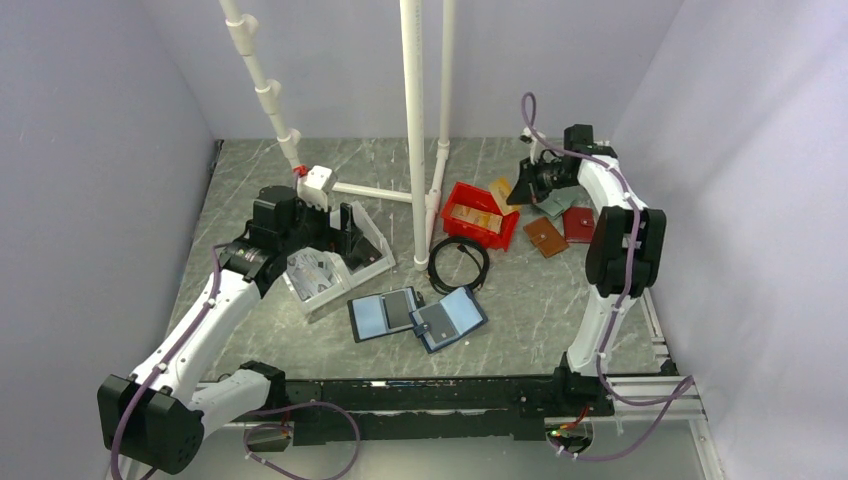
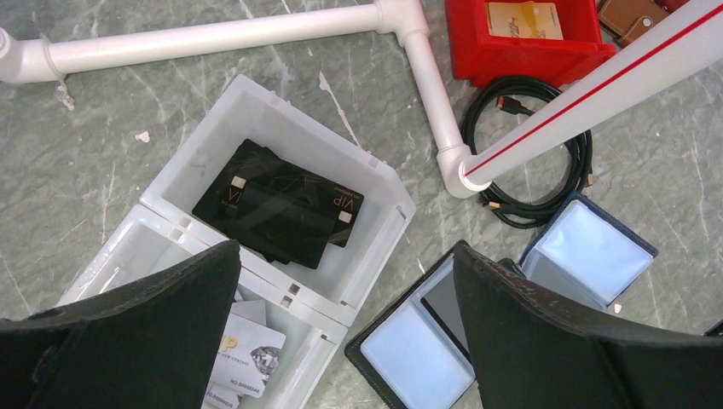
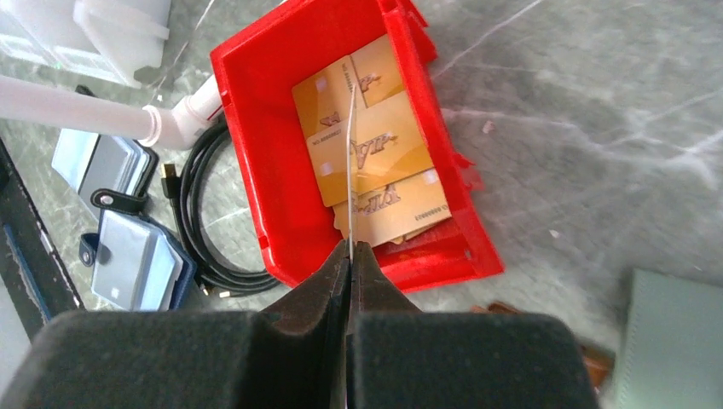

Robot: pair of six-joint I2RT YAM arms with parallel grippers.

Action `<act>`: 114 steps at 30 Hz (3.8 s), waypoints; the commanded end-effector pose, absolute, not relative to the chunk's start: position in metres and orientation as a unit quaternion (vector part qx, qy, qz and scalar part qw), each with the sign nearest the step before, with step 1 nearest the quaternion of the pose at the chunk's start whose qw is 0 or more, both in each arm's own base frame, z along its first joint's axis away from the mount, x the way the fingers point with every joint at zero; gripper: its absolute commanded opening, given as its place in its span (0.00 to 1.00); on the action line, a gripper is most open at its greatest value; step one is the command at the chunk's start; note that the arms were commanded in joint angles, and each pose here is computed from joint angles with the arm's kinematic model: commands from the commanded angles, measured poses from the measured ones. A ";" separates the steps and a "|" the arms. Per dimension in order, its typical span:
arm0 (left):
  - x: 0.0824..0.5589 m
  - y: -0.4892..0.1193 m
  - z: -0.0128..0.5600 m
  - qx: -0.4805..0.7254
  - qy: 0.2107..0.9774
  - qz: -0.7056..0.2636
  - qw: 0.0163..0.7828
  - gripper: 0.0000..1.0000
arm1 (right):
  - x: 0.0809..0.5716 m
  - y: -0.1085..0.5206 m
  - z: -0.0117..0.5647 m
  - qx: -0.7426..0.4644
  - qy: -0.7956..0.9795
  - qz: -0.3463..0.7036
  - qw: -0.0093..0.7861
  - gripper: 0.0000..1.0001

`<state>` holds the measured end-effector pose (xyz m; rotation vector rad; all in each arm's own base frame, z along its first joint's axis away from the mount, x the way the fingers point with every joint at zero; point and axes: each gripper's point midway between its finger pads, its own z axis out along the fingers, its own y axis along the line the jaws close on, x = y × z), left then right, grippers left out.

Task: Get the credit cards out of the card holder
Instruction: Place the credit card in the storage box, then pick up the card holder from the center of the board.

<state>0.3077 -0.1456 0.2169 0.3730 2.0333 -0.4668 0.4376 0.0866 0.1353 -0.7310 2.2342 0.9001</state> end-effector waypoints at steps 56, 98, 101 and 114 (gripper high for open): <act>0.173 -0.272 0.199 0.055 0.804 -0.501 0.316 0.93 | 0.185 0.207 0.149 -0.607 0.605 0.347 0.381 0.96; 0.181 -0.337 0.070 -0.074 0.912 -0.323 0.243 0.61 | 0.176 0.225 0.072 -0.688 0.609 0.275 0.282 0.73; 0.181 -0.332 0.069 -0.065 0.914 -0.313 0.249 0.63 | 0.175 0.226 0.067 -0.695 0.609 0.271 0.271 0.73; 0.188 -0.331 0.067 0.047 0.930 -0.247 0.269 0.70 | 0.172 0.229 0.059 -0.701 0.612 0.267 0.250 0.73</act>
